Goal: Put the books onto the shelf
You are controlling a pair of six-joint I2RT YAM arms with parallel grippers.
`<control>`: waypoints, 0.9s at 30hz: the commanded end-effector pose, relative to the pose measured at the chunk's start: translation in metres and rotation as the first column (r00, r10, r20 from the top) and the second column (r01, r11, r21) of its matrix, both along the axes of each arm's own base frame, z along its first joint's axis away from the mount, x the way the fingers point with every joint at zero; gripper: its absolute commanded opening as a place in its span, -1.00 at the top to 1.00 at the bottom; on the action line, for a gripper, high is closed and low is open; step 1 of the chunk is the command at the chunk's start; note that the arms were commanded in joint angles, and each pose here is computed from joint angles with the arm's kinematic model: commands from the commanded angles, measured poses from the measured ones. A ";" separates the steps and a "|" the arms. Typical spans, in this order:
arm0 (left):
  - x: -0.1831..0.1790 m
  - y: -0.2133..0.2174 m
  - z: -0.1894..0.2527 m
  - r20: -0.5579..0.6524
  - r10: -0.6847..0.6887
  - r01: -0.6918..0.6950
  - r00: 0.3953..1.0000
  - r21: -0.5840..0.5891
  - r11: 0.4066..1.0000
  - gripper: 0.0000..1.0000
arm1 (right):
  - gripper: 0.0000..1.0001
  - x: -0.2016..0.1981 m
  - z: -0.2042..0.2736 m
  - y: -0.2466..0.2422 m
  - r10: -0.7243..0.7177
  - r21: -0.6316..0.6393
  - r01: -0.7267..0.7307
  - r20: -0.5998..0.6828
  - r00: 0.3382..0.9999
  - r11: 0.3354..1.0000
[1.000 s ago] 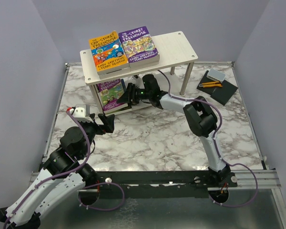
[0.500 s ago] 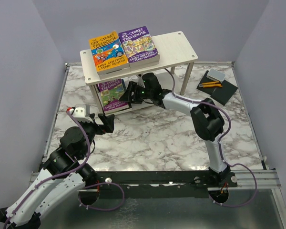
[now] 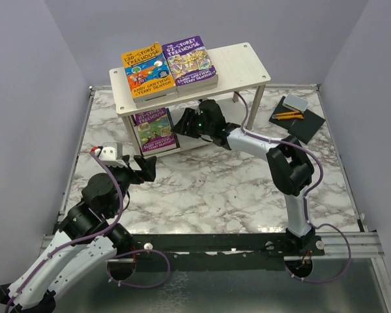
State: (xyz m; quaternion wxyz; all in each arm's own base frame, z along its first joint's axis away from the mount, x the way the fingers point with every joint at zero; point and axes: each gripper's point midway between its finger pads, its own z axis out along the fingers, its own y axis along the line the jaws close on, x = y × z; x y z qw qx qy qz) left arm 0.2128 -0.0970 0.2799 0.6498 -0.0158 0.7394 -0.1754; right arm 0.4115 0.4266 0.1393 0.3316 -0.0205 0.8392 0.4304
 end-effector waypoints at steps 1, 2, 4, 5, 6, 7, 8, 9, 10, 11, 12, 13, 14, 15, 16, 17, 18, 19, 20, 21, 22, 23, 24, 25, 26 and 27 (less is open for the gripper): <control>0.000 0.005 0.001 0.009 0.014 -0.014 1.000 0.007 1.000 -0.98 | 0.02 0.016 0.032 0.004 -0.043 0.046 0.039 0.092 0.995 0.998; -0.001 0.005 0.001 0.009 0.014 -0.014 1.000 0.006 1.000 -0.98 | 0.05 0.017 0.033 0.006 -0.042 0.051 0.037 0.094 0.995 0.998; -0.001 0.005 0.001 0.009 0.016 -0.016 1.000 0.007 1.000 -0.98 | 0.09 0.022 0.034 0.010 -0.043 0.058 0.037 0.100 0.994 0.998; -0.001 0.005 0.000 0.009 0.015 -0.015 1.000 0.008 1.000 -0.98 | 0.11 0.024 0.035 0.011 -0.044 0.060 0.038 0.101 0.994 0.997; 0.000 0.005 0.000 0.009 0.015 -0.016 1.000 0.009 1.000 -0.98 | 0.13 0.026 0.035 0.013 -0.041 0.064 0.034 0.105 0.994 0.997; 0.000 0.005 0.001 0.010 0.016 -0.016 1.000 0.007 1.000 -0.98 | 0.16 0.027 0.035 0.015 -0.038 0.067 0.031 0.108 0.993 0.997; 0.000 0.005 0.000 0.009 0.016 -0.016 1.000 0.009 1.000 -0.98 | 0.18 0.029 0.034 0.017 -0.035 0.068 0.028 0.108 0.993 0.997; -0.001 0.005 0.001 0.010 0.016 -0.016 1.000 0.007 1.000 -0.98 | 0.20 0.031 0.035 0.020 -0.031 0.072 0.023 0.108 0.994 0.997; 0.000 0.005 0.000 0.009 0.016 -0.017 1.000 0.008 1.000 -0.98 | 0.22 0.032 0.034 0.022 -0.025 0.072 0.017 0.103 0.994 0.997; 0.000 0.005 0.000 0.008 0.017 -0.017 1.000 0.008 1.000 -0.98 | 0.24 0.032 0.031 0.025 -0.017 0.072 0.010 0.097 0.995 0.997; 0.000 0.006 0.000 0.009 0.018 -0.018 1.000 0.009 1.000 -0.98 | 0.25 0.033 0.029 0.027 -0.013 0.075 0.006 0.090 0.996 0.997; 0.000 0.005 0.000 0.008 0.017 -0.017 1.000 0.009 1.000 -0.98 | 0.25 0.034 0.026 0.029 -0.011 0.075 0.004 0.085 0.996 0.997; 0.000 0.005 0.000 0.009 0.017 -0.017 1.000 0.008 1.000 -0.98 | 0.25 0.034 0.025 0.029 -0.010 0.078 0.003 0.083 0.997 0.997; 0.000 0.005 0.000 0.008 0.016 -0.016 1.000 0.009 1.000 -0.98 | 0.25 0.035 0.023 0.030 -0.008 0.077 0.002 0.081 0.997 0.997; 0.000 0.005 0.001 0.010 0.017 -0.017 1.000 0.007 1.000 -0.98 | 0.26 0.035 0.022 0.031 -0.006 0.076 0.000 0.081 0.997 0.997; -0.001 0.005 0.000 0.009 0.016 -0.016 1.000 0.009 1.000 -0.98 | 0.27 0.036 0.020 0.032 -0.003 0.074 -0.003 0.079 0.997 0.997; 0.000 0.005 0.000 0.008 0.016 -0.016 1.000 0.009 1.000 -0.98 | 0.28 0.036 0.018 0.032 -0.001 0.072 -0.004 0.074 0.997 0.997; 0.000 0.005 0.000 0.008 0.016 -0.016 1.000 0.008 1.000 -0.98 | 0.29 0.036 0.016 0.033 0.000 0.071 -0.005 0.071 0.997 0.997; -0.001 0.005 0.001 0.009 0.016 -0.016 1.000 0.007 1.000 -0.98 | 0.31 0.035 0.013 0.034 0.004 0.070 -0.009 0.067 0.998 0.998; 0.000 0.005 0.000 0.008 0.017 -0.017 1.000 0.008 1.000 -0.98 | 0.32 0.035 0.011 0.034 0.006 0.068 -0.010 0.062 0.998 0.998; 0.000 0.005 0.000 0.008 0.016 -0.016 1.000 0.009 1.000 -0.98 | 0.33 0.035 0.008 0.035 0.008 0.066 -0.012 0.058 0.998 0.998; 0.000 0.005 0.000 0.007 0.017 -0.017 1.000 0.010 1.000 -0.98 | 0.33 0.035 0.006 0.035 0.009 0.064 -0.013 0.054 0.998 0.998; 0.000 0.005 0.000 0.007 0.016 -0.016 1.000 0.009 1.000 -0.98 | 0.33 0.035 0.004 0.035 0.011 0.062 -0.014 0.052 0.999 0.998; 0.000 0.005 -0.001 0.005 0.017 -0.017 1.000 0.012 1.000 -0.98 | 0.33 0.034 0.001 0.036 0.013 0.059 -0.015 0.047 0.999 0.998; 0.000 0.005 -0.001 0.004 0.016 -0.016 1.000 0.012 1.000 -0.98 | 0.33 0.034 0.000 0.037 0.014 0.059 -0.016 0.044 0.999 0.998; 0.000 0.005 -0.001 0.004 0.016 -0.016 1.000 0.013 1.000 -0.98 | 0.34 0.034 -0.002 0.037 0.016 0.059 -0.019 0.041 0.999 0.998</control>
